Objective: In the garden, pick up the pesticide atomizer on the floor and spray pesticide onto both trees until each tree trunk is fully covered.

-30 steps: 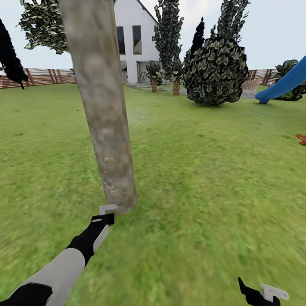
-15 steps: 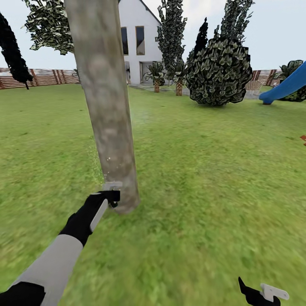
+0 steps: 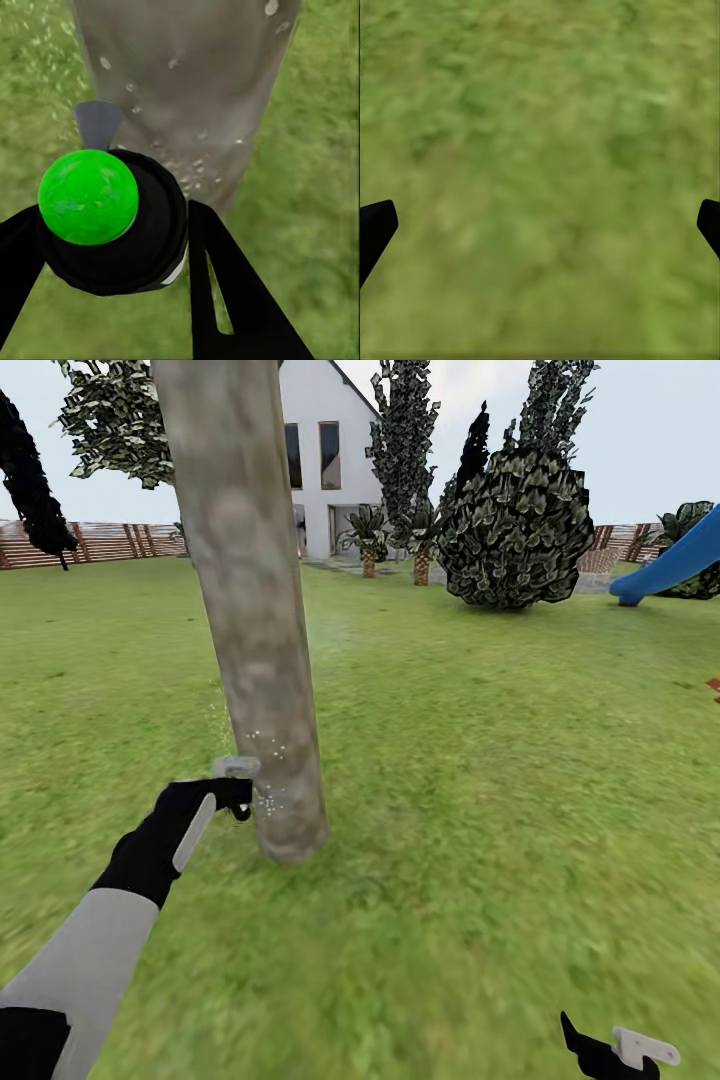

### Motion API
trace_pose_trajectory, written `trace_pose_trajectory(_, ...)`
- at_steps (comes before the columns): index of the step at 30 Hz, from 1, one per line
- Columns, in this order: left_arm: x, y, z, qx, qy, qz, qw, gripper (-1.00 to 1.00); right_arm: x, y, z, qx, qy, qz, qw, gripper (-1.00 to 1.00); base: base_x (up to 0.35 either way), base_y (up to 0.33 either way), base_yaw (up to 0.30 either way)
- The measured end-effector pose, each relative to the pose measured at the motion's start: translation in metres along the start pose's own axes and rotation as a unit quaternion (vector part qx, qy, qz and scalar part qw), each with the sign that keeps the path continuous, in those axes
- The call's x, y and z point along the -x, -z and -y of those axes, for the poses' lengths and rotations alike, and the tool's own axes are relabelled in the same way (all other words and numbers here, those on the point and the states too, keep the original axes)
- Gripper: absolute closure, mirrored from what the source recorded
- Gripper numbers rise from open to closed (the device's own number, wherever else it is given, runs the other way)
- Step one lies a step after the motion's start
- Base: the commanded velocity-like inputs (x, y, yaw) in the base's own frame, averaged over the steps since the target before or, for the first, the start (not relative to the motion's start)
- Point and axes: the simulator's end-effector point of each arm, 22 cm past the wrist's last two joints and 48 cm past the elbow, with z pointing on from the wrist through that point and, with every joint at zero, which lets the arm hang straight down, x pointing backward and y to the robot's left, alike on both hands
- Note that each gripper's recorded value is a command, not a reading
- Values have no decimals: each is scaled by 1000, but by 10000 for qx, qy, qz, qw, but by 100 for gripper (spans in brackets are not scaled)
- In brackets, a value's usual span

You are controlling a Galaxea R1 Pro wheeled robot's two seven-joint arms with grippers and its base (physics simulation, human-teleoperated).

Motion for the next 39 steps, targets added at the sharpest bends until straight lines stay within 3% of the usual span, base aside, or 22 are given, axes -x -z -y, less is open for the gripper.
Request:
trace_pose_trajectory(2,15,18,32,-281,-23,-77,9996,100,0,0,0,-2,1,2,10000,-100,0,0,0)
trace_pose_trajectory(3,24,29,37,-315,-80,-76,9994,100,0,0,0,-3,1,2,10000,-100,0,0,0)
trace_pose_trajectory(9,69,38,-12,93,-165,136,9997,100,0,0,0,2,0,-1,10000,-100,0,0,0)
trace_pose_trajectory(12,89,42,-13,87,-148,62,9998,100,0,0,0,2,0,1,10000,-100,0,0,0)
trace_pose_trajectory(17,134,57,-19,148,-154,269,9994,100,0,0,0,2,0,0,10000,-100,0,0,0)
trace_pose_trajectory(19,136,58,-18,146,-157,272,9994,100,0,0,0,0,2,0,10000,-100,0,0,0)
trace_pose_trajectory(22,123,52,-20,171,-160,172,9996,100,0,0,0,1,2,-1,10000,-100,0,0,0)
trace_pose_trajectory(24,75,24,-28,238,-95,-260,9993,100,0,0,0,2,1,-2,10000,-100,0,0,0)
trace_pose_trajectory(28,16,-16,-43,380,19,-483,9981,100,0,0,0,4,0,-5,10000,-100,0,0,0)
trace_pose_trajectory(35,-46,-48,-48,474,143,-508,9975,100,0,0,0,2,0,-6,10000,-100,0,0,0)
trace_pose_trajectory(37,-87,-55,-22,348,135,-504,9980,100,-1,0,0,2,0,-16,10000,-100,0,0,0)
trace_pose_trajectory(39,-110,-57,-15,339,155,-362,9987,100,-1,0,0,1,-1,-16,10000,-100,0,0,0)
